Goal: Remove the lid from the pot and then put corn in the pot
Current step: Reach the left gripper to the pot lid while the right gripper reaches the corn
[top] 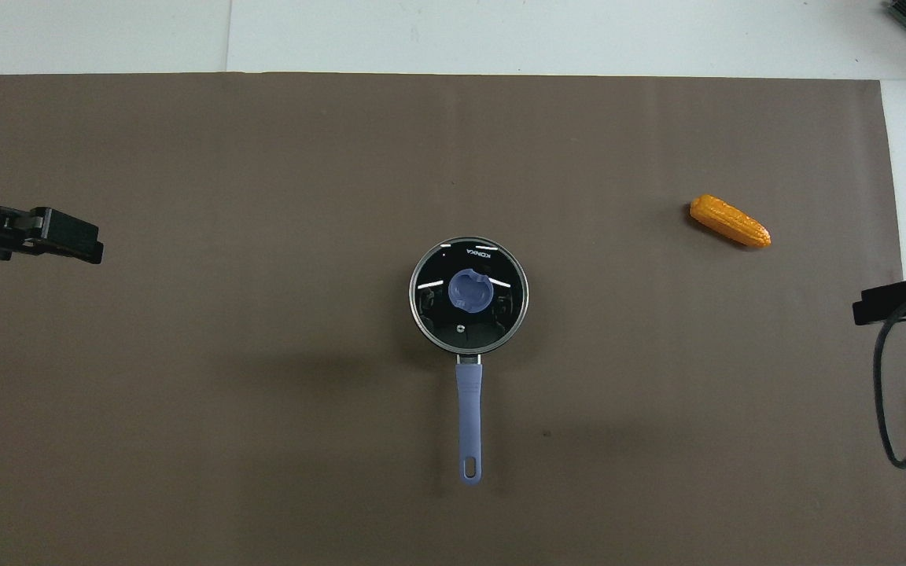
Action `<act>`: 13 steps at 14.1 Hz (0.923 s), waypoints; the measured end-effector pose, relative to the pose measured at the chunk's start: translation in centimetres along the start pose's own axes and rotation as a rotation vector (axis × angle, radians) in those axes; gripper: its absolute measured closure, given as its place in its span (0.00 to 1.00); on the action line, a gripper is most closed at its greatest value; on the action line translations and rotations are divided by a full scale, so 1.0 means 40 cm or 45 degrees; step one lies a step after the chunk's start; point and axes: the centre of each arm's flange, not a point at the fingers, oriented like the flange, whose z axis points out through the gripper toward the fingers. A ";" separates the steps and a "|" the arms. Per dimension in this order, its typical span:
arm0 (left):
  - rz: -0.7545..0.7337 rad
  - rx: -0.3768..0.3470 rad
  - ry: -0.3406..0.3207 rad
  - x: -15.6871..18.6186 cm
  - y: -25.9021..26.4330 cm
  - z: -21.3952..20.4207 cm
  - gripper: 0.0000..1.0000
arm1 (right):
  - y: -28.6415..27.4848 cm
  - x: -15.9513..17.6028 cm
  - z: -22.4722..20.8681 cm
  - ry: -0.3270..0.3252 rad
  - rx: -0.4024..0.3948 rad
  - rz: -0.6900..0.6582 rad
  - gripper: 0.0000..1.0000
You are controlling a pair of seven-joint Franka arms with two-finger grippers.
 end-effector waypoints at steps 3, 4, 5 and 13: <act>-0.003 0.003 0.005 0.008 0.112 0.033 0.00 | 0.007 0.058 0.145 -0.001 -0.006 -0.156 0.00; -0.014 0.004 0.013 0.011 0.151 0.045 0.00 | 0.010 0.084 0.197 -0.004 -0.010 -0.211 0.00; -0.026 0.004 0.018 0.016 0.190 0.060 0.00 | 0.012 0.114 0.251 -0.006 -0.015 -0.267 0.00; -0.136 -0.006 0.055 0.053 0.478 0.201 0.00 | 0.029 0.280 0.645 0.020 -0.056 -0.702 0.00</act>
